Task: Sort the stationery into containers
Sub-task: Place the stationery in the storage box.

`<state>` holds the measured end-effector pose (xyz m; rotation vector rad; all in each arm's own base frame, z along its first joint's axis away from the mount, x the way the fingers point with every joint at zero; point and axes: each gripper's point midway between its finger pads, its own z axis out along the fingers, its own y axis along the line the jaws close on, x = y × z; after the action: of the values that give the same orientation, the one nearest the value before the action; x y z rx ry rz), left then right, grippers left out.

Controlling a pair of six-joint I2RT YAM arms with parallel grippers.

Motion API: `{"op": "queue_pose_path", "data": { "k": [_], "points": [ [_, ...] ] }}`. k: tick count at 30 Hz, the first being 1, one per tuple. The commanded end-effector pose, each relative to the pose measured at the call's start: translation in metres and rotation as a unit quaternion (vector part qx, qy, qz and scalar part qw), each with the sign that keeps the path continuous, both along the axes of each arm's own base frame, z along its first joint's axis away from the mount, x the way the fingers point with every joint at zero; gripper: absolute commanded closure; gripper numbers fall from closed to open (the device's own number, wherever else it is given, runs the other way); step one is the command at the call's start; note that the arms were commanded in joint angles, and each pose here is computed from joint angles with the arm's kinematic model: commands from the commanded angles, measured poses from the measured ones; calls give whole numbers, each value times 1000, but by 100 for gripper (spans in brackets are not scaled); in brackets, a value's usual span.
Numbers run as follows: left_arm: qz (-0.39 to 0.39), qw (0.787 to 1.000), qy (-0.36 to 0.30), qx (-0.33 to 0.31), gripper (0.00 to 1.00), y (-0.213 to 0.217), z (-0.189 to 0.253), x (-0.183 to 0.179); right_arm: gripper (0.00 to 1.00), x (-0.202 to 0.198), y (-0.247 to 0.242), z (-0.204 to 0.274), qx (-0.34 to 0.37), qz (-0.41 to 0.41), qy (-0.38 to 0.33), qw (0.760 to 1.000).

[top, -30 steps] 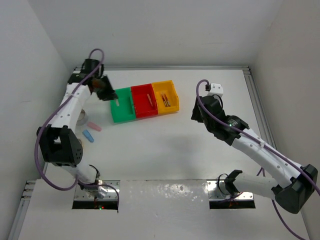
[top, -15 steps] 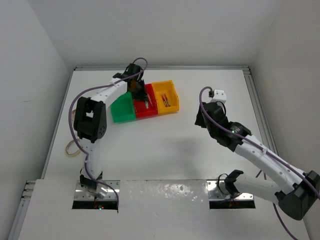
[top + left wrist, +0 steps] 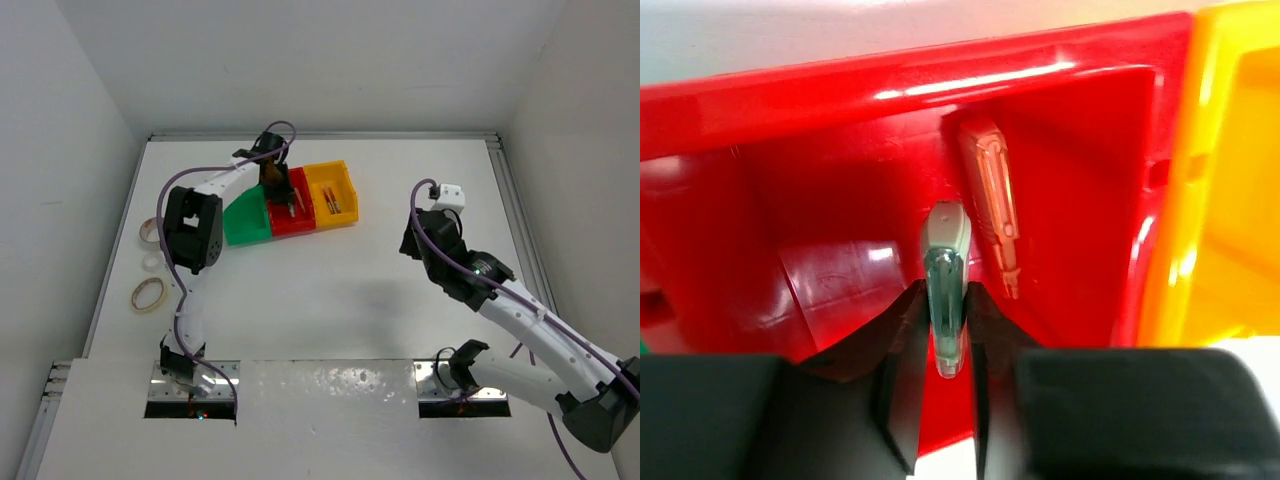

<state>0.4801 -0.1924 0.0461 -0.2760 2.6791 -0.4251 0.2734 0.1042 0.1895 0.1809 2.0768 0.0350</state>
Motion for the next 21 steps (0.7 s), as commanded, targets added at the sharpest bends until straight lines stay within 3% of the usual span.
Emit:
{"op": "queue_pose_path", "data": {
  "k": [1, 6, 14, 21],
  "points": [
    [10, 1000, -27, 0, 79, 0, 9, 12, 53, -1, -11, 9, -8, -17, -19, 1000],
    [21, 1000, -22, 4, 61, 6, 7, 10, 53, -3, -14, 11, -7, -19, -21, 1000],
    [18, 997, -72, -5, 64, 0, 48, 25, 53, -2, -6, 15, 2, 0, -20, 1000],
    [10, 992, -124, -5, 73, 3, 99, 28, 53, 0, 5, 14, 2, 28, -11, 1000]
  ]
}}
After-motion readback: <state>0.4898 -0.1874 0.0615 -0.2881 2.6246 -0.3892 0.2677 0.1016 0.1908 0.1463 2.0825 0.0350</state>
